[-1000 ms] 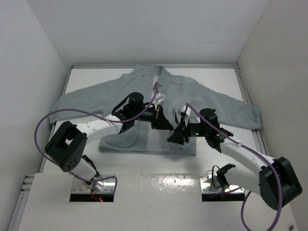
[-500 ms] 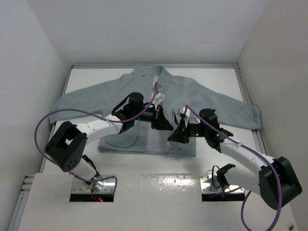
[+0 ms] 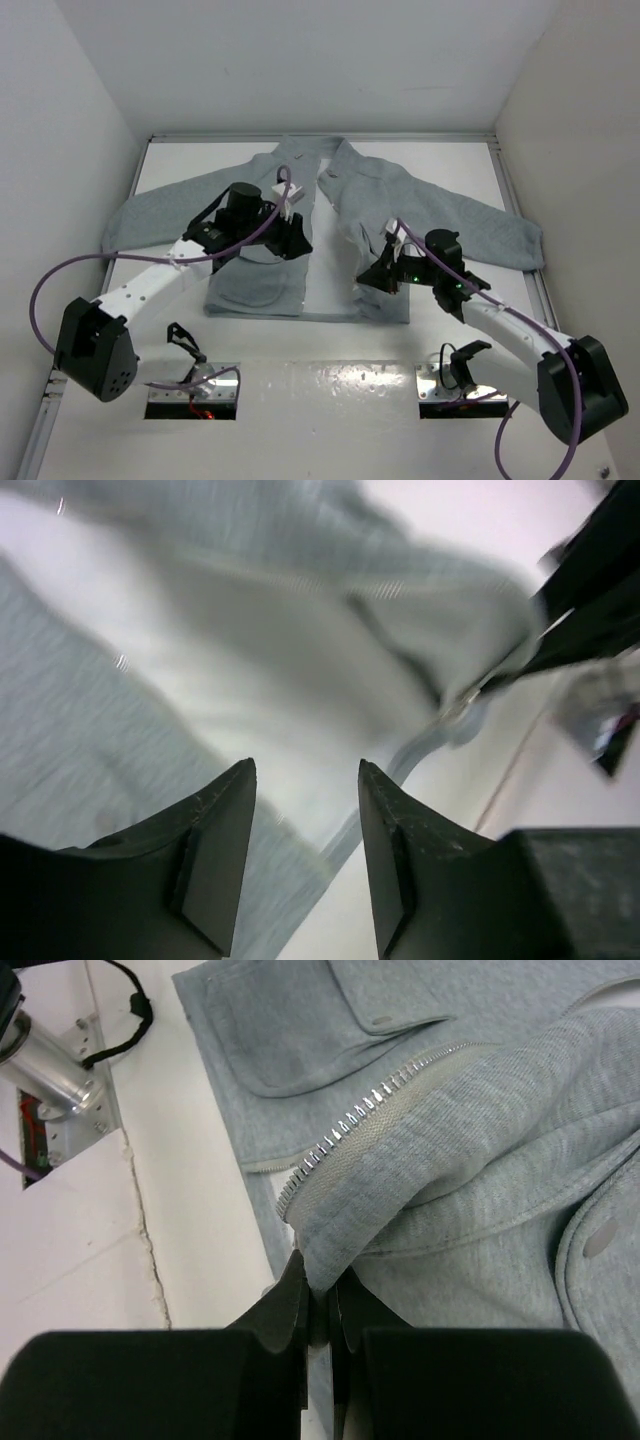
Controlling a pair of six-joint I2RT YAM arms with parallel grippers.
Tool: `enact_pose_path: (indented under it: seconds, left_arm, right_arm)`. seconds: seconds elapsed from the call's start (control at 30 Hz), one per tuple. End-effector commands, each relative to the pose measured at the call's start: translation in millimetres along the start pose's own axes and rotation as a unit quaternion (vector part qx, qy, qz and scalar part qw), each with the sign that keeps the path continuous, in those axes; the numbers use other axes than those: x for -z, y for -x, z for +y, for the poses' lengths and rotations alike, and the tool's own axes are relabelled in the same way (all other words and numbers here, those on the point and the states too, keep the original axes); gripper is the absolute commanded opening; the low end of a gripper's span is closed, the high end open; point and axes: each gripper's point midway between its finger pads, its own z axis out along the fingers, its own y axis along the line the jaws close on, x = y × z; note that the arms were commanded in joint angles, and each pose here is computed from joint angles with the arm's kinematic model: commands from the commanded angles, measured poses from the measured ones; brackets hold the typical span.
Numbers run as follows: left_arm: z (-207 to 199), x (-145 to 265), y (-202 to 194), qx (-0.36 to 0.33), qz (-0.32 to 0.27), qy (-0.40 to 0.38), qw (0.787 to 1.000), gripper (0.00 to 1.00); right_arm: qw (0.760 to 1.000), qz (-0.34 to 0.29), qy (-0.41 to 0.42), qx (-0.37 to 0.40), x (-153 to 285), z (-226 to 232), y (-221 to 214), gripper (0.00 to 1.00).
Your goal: Zip up the jacket
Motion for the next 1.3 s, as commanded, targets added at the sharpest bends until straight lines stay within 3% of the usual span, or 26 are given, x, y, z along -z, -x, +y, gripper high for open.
enact_pose_path:
  seconds: [0.0,0.03,0.1,0.23,0.5,0.63,0.7,0.73,0.87,1.03,1.17,1.2,1.27]
  left_arm:
    - [26.9,19.9,-75.7,-0.024,0.159,0.076,0.984,0.48]
    - [24.2,17.6,-98.4,-0.017,0.191,0.077,0.978,0.46]
    - [30.4,15.1,-116.3,0.005,0.226,0.109,0.968,0.32]
    - [35.8,2.9,-145.1,0.068,0.269,0.154,0.948,0.32]
    - [25.8,-4.5,-175.9,0.078,0.311,0.177,0.930,0.34]
    - [28.3,-8.0,-190.9,0.106,0.332,0.190,0.918,0.49]
    - [33.5,-10.7,-198.2,0.106,0.346,0.199,0.911,0.51]
    - [35.8,-10.8,-201.3,0.110,0.349,0.206,0.907,0.59]
    - [44.0,-13.4,-210.8,0.117,0.363,0.228,0.896,0.59]
    - [41.5,-18.1,-227.7,0.135,0.391,0.218,0.884,0.50]
    - [35.9,-24.5,-239.7,0.147,0.412,0.194,0.878,0.29]
    - [35.2,-24.7,-243.7,0.150,0.418,0.191,0.875,0.17]
    - [35.4,-29.3,-242.8,0.147,0.417,0.184,0.878,0.03]
  right_arm:
    - [0.999,-0.018,-0.028,0.022,2.5,-10.0,14.0,0.00]
    - [0.999,-0.017,-0.029,0.022,2.6,-9.9,17.5,0.00]
    - [0.999,-0.010,-0.029,0.024,2.8,-9.6,17.0,0.00]
    - [0.999,-0.001,-0.028,0.030,5.4,-8.1,17.0,0.00]
    - [0.999,0.012,-0.051,0.011,9.2,-13.4,12.2,0.00]
    - [0.999,0.012,-0.049,0.016,8.6,-13.0,9.8,0.00]
    - [0.999,0.012,-0.050,0.017,8.5,-13.7,9.7,0.00]
    - [0.998,0.012,-0.050,0.019,8.6,-14.4,9.4,0.00]
    - [0.999,0.009,-0.048,0.021,7.9,-13.2,9.4,0.00]
    - [0.999,0.011,-0.047,0.021,8.0,-13.8,4.7,0.00]
    - [0.999,0.012,-0.046,0.023,7.7,-14.3,4.4,0.00]
    - [0.999,0.013,-0.046,0.022,8.0,-14.6,4.9,0.00]
    - [0.999,0.015,-0.045,0.022,7.6,-14.8,3.8,0.00]
